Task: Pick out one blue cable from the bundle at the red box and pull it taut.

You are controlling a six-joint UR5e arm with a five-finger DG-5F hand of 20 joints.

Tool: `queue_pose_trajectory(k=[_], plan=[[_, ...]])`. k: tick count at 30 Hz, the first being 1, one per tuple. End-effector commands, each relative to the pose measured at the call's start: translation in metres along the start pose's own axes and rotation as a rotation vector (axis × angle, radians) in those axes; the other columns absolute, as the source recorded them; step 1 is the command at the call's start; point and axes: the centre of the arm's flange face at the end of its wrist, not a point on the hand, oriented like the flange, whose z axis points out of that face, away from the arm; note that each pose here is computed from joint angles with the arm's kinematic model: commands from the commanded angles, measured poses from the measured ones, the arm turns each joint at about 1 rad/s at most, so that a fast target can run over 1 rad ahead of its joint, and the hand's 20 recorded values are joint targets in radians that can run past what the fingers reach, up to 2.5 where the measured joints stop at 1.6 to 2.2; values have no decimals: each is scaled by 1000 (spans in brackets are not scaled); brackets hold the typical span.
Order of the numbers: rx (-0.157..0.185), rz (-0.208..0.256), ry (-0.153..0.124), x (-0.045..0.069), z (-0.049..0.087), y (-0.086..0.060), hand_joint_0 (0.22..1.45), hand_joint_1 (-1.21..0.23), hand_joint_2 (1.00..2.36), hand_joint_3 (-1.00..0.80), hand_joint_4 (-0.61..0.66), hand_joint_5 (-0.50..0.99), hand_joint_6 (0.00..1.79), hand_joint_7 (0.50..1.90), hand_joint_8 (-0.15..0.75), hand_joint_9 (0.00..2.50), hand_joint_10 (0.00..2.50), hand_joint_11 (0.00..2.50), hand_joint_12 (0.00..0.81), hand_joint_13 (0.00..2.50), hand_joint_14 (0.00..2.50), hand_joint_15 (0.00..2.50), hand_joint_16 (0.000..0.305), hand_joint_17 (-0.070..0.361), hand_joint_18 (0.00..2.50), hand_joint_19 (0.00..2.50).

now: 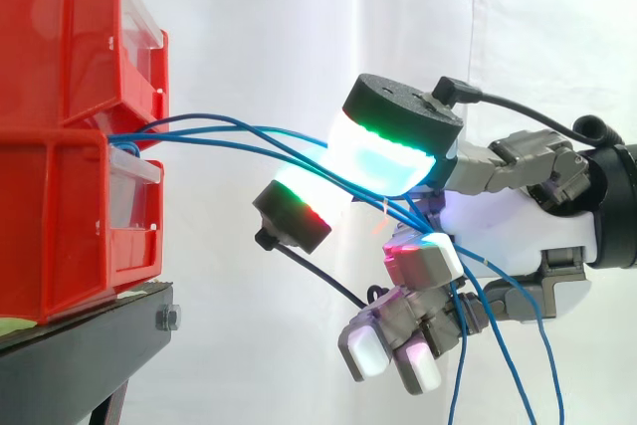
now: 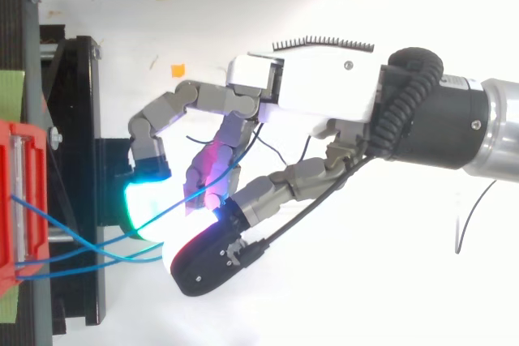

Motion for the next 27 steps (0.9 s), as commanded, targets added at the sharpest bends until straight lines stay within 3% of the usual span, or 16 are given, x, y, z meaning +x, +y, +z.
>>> queue_pose_trajectory(k=[1,5,8,14,16,19,22,27], plan=[[0,1,-1,-2,0,0,593,-864,1000,-500,-116,-49,845,1155,259,1410,28,690,392,1012,20,528,52,117,927,772],[0,2,-3,-3,0,0,677,-944,1000,-500,-98,-59,867,1173,271,1384,27,712,394,998,21,530,52,117,919,770],[2,2,-1,-3,0,-1,761,-975,1000,-500,-164,-70,898,1223,276,1365,28,747,390,987,22,536,52,118,918,749],[1,1,-7,-5,0,0,807,-969,1000,-500,-247,-92,933,1246,247,1359,31,852,386,992,22,564,52,116,899,738],[1,-1,-7,-4,0,-1,770,-958,1000,-500,-205,-104,939,1186,248,1340,29,861,383,991,22,569,52,116,901,741],[2,1,-7,-4,0,-1,618,-898,1000,-500,-66,-118,908,1023,256,1329,29,862,391,976,23,576,54,121,877,778],[1,1,-7,-4,0,-1,531,-844,1000,-500,-38,-114,882,962,280,1359,28,839,411,984,23,572,58,131,888,785],[-1,4,-7,-5,0,1,482,-804,1000,-500,-39,-86,846,978,283,1374,24,772,428,997,20,557,61,138,912,773]])
